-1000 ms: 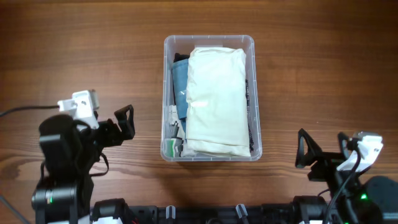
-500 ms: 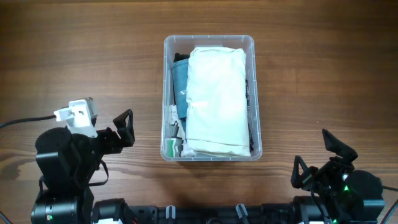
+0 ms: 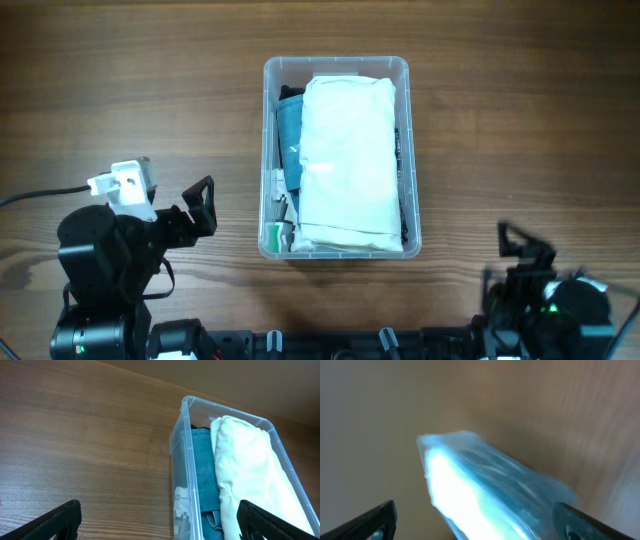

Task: Pack container

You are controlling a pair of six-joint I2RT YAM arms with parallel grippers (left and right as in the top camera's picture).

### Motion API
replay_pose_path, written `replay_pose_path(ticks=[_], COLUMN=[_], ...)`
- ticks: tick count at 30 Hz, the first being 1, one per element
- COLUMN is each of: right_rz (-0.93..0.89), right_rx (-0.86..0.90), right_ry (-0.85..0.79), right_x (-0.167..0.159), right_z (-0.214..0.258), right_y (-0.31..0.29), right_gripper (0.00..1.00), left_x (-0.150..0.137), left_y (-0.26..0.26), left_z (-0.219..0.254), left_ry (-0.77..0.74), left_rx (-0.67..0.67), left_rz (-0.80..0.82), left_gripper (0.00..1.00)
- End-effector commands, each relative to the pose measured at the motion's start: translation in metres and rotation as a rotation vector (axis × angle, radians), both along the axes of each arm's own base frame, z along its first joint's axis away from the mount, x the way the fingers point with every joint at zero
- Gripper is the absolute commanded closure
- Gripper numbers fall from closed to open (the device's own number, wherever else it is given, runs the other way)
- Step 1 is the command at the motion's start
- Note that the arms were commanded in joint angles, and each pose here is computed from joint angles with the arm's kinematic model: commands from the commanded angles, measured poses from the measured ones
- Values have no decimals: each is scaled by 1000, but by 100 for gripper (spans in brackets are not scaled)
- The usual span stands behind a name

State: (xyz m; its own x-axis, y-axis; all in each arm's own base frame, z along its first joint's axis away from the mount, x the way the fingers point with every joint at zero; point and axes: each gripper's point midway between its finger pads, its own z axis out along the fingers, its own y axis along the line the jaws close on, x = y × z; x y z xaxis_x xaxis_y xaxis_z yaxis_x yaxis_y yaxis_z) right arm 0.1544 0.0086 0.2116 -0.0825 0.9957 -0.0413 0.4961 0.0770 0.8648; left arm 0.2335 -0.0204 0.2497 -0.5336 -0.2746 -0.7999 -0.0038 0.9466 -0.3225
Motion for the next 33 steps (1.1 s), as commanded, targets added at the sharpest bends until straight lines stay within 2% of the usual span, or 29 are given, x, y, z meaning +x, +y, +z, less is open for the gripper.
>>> replay_pose_path(ticks=[1, 4, 6, 8, 13, 15, 33], right_rz=[210, 410, 632, 755, 788, 836, 848], right_rx=[-790, -1222, -1520, -1736, -1782, -1729, -1694], right_ry=[-211, -294, -495, -644, -697, -724, -718], right_x=[20, 34, 40, 41, 66, 71, 71], right_z=[50, 50, 45, 33, -16, -44, -46], right_y=[-22, -12, 23, 45, 52, 59, 60], right_gripper=[0, 0, 0, 0, 0, 0, 0], left_x=[0, 0, 0, 0, 0, 0, 0], left_y=[-3, -3, -3, -3, -3, -3, -3], left_z=[-1, -1, -1, -1, -1, -1, -1], left_ry=[2, 2, 2, 2, 2, 2, 2], left_rx=[-16, -16, -16, -16, -16, -16, -16], left_rz=[-9, -9, -9, -9, -9, -9, -9], left_gripper=[0, 0, 0, 0, 0, 0, 0])
